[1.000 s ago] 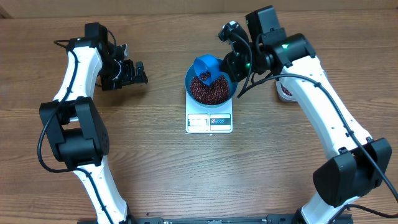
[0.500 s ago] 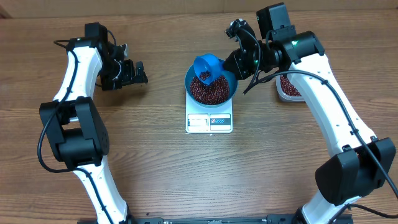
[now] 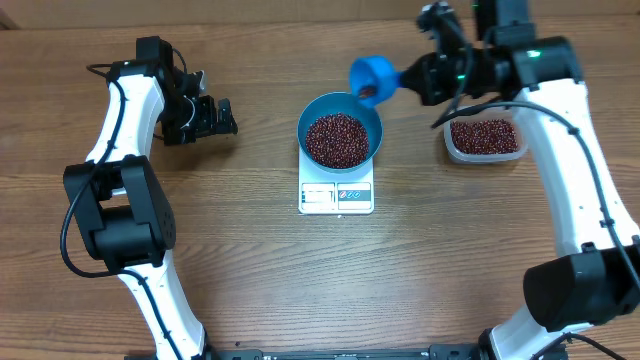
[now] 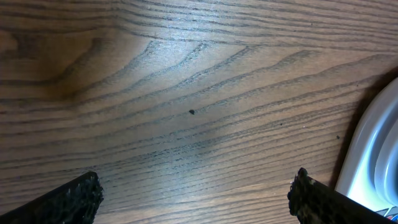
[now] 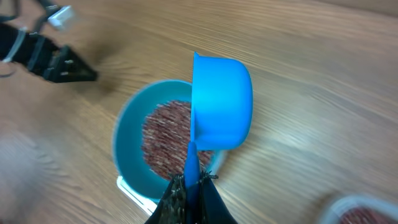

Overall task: Scoop item into bowl and weigh 150g on scale
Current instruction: 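Move the empty scoop back right into the bean tub, then scoop beans from the tub and lift the scoop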

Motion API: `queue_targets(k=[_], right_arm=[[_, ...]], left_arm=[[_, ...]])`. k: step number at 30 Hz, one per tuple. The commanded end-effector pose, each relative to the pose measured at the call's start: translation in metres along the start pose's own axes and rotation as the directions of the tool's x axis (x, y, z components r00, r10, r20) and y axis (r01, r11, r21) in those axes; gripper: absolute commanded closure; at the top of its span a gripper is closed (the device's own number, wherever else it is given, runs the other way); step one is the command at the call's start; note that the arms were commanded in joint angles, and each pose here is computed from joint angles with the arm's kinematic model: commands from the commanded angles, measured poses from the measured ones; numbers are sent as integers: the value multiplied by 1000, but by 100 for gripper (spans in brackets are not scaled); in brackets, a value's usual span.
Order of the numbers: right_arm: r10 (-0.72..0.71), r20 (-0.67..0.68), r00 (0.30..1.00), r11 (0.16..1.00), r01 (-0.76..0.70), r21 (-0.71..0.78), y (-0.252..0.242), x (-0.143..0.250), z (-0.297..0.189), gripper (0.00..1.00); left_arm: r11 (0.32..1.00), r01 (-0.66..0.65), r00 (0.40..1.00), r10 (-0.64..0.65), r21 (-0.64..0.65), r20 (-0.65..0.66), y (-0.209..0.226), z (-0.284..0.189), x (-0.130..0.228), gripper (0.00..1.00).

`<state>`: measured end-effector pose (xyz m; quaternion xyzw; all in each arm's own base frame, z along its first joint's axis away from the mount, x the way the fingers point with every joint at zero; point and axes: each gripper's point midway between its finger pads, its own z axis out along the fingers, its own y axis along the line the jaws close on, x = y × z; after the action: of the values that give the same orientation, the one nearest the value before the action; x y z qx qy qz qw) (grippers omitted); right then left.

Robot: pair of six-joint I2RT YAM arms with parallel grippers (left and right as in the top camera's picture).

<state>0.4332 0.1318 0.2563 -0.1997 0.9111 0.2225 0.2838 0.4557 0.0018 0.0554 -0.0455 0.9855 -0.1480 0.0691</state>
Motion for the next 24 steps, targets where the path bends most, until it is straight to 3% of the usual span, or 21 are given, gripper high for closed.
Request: queue_targets(k=[1,7,16,24], right_arm=[[49,35,998,992,-53,113,-31,-1,-36,96],[174,-51,984,922,-144,360,-94,37,-62,96],[250,-131,959,800,-128,587,-127,67,-85,96],[278,-184,943,712,-74,698,-142,82,-102,96]], left_arm=[[1000,-22,1000,22,-1,-2,-2,3,-1,1],[1000,-22,1000,22,-1,-2,-2,3,-1,0],[1000,-22,1000,22,-1,-2,-2,3,-1,1],[1000,-22,1000,22,-1,-2,-2,3,-1,1]])
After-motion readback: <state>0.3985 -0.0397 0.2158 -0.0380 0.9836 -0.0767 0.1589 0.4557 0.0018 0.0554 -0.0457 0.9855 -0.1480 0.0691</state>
